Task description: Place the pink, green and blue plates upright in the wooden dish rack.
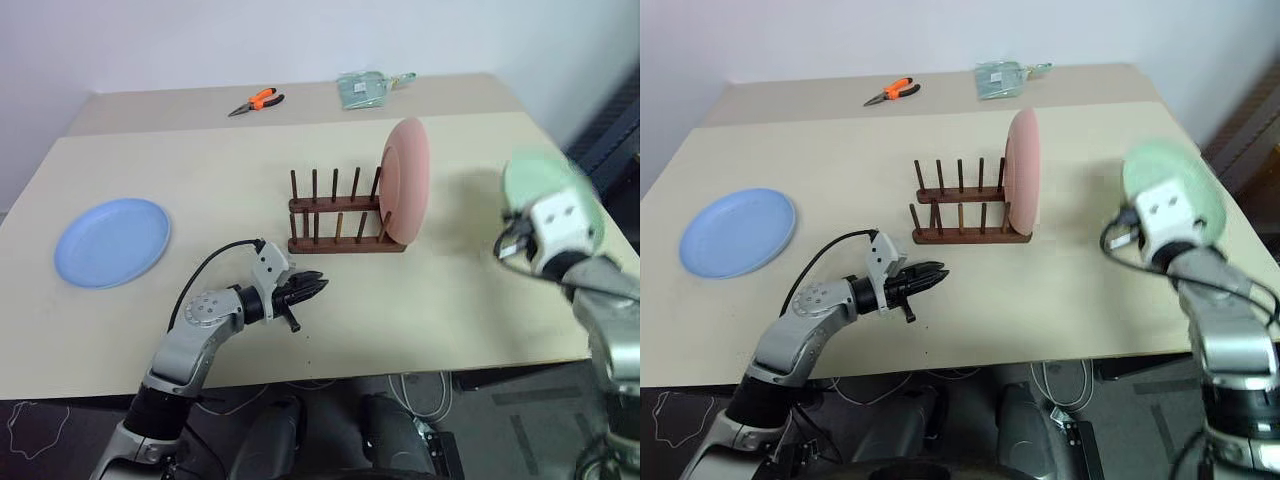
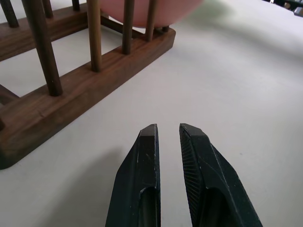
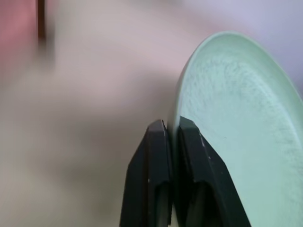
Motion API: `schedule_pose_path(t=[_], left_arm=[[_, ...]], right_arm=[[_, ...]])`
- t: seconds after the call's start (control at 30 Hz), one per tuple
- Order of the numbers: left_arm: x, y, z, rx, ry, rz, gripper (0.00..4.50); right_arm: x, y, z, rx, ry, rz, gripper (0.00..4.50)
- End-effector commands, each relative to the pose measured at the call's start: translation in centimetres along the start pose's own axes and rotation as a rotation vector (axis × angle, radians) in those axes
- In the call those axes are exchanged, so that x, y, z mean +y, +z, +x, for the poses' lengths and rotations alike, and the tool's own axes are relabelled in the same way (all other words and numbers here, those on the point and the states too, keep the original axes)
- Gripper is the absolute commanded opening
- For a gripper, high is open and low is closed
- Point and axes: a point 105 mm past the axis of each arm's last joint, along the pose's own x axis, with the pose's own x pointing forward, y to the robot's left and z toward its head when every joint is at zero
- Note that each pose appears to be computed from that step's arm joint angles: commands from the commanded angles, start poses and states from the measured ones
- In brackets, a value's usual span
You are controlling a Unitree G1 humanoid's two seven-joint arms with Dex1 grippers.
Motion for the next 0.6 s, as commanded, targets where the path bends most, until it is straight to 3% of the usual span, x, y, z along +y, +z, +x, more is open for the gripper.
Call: schedule_pose_path(t=[0.03, 0.17, 0.27, 0.4, 0.6], left_arm=[[1.0, 1.0, -0.3, -0.053, 0.055, 0.034, 0.67], [2.6, 1.2, -0.9, -0.084, 0.151, 0.043, 0.67], [3.4, 1.1, -1.3, -0.086, 0.188, 0.041, 0.67], [3.8, 0.6, -1.9, -0.070, 0.211, 0.059, 0.67], [3.6, 0.5, -2.3, -0.070, 0.222, 0.056, 0.67]], right_arm=[[-0.2, 8.2, -0.4, -0.329, 0.027, 0.199, 0.02], [4.4, 15.4, -2.1, -0.615, 0.380, 0.612, 0.02], [7.2, 17.2, -2.7, -0.666, 0.557, 0.854, 0.02], [11.6, 16.8, -2.1, -0.572, 0.683, 1.066, 0.02], [15.1, 13.6, 0.6, -0.384, 0.591, 1.146, 0.02]])
